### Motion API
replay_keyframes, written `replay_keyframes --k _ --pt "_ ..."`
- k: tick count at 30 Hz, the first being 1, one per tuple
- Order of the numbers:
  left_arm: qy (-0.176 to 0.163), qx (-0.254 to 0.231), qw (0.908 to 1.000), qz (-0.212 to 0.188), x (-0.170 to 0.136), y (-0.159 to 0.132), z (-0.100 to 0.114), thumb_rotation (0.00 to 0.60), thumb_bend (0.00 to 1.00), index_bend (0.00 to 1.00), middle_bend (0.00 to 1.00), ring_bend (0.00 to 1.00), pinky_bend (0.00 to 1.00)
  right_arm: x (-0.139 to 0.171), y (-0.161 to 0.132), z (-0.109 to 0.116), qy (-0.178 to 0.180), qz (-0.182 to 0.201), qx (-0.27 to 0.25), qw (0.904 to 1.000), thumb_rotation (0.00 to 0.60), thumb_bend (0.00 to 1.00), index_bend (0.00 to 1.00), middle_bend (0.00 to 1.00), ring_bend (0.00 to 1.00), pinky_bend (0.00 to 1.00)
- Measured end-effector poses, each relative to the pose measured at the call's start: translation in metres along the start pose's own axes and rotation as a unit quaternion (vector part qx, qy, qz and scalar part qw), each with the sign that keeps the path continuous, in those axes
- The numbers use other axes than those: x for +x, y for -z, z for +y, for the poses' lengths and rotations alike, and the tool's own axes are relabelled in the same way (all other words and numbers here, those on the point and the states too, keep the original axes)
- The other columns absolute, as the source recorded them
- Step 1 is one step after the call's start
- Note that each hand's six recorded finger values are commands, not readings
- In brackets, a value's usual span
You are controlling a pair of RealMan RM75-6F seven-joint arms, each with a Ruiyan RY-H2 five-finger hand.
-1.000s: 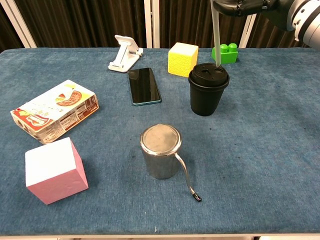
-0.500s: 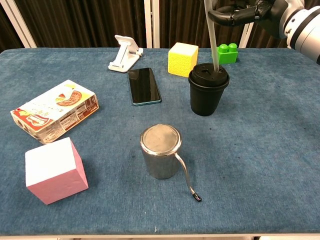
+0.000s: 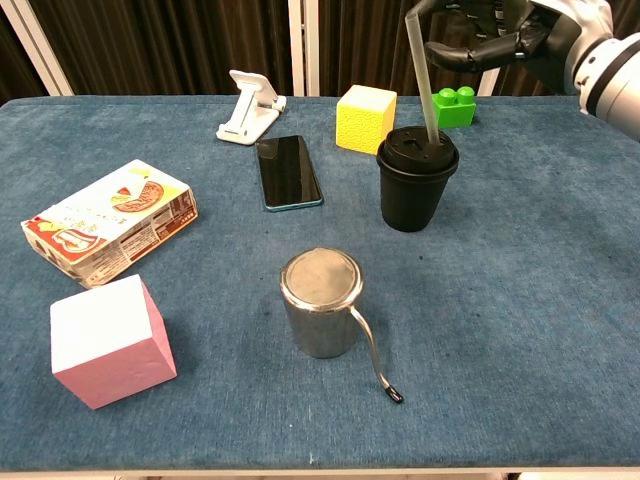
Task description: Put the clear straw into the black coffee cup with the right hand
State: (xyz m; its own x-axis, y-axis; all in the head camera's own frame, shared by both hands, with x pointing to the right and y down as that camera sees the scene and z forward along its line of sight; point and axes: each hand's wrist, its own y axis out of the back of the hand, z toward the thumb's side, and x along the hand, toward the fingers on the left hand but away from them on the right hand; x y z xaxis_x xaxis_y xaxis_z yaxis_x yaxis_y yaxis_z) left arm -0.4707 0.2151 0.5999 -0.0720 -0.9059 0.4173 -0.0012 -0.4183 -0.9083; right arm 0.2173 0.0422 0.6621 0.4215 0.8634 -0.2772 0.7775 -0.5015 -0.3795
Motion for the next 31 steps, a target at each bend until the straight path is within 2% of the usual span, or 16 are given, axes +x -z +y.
replay_keyframes --k 3,9,14,18,22,24,27,28,31 --pt "-0.001 0.000 1.0000 -0.002 0.001 -0.001 0.000 0.600 0.00 0.00 0.00 0.00 0.00 0.003 -0.001 0.003 0.002 0.002 0.000 1.0000 0.600 0.42 0.23 0.23 0.00 0.01" --pt "-0.003 -0.001 1.0000 -0.006 0.003 -0.003 0.002 0.600 0.00 0.00 0.00 0.00 0.00 0.015 -0.006 0.024 0.020 0.014 0.013 0.9996 0.600 0.42 0.22 0.22 0.00 0.02" --pt "-0.004 -0.003 0.9999 -0.009 0.006 -0.004 0.002 0.600 0.00 0.00 0.00 0.00 0.00 0.039 -0.007 0.060 0.054 0.018 0.086 0.9947 0.600 0.42 0.22 0.22 0.00 0.07" --pt "-0.005 -0.005 0.9999 -0.013 0.007 -0.006 0.002 0.600 0.00 0.00 0.00 0.00 0.00 0.071 -0.006 0.088 0.079 0.009 0.156 0.9845 0.600 0.42 0.22 0.22 0.02 0.14" --pt "-0.005 -0.006 0.9999 -0.013 0.007 -0.006 0.001 0.600 0.00 0.00 0.00 0.00 0.00 0.113 0.000 0.116 0.092 -0.019 0.249 0.9640 0.600 0.42 0.16 0.21 0.03 0.14" --pt "-0.005 -0.007 0.9999 -0.013 0.007 -0.006 0.001 0.600 0.00 0.00 0.00 0.00 0.00 0.129 0.004 0.121 0.094 -0.034 0.286 0.9529 0.600 0.42 0.09 0.18 0.01 0.08" --pt "-0.006 -0.009 0.9999 -0.011 0.007 -0.006 0.001 0.600 0.00 0.00 0.00 0.00 0.00 0.159 0.011 0.126 0.095 -0.065 0.348 0.9305 0.600 0.42 0.02 0.12 0.00 0.01" --pt "-0.006 -0.009 0.9999 -0.011 0.007 -0.006 0.001 0.600 0.00 0.00 0.00 0.00 0.00 0.173 0.013 0.127 0.093 -0.081 0.370 0.9211 0.600 0.42 0.01 0.11 0.00 0.00" --pt "-0.006 -0.011 0.9999 -0.011 0.007 -0.006 0.000 0.600 0.00 0.00 0.00 0.00 0.00 0.208 0.019 0.127 0.080 -0.126 0.401 0.9039 0.600 0.42 0.00 0.07 0.00 0.00"
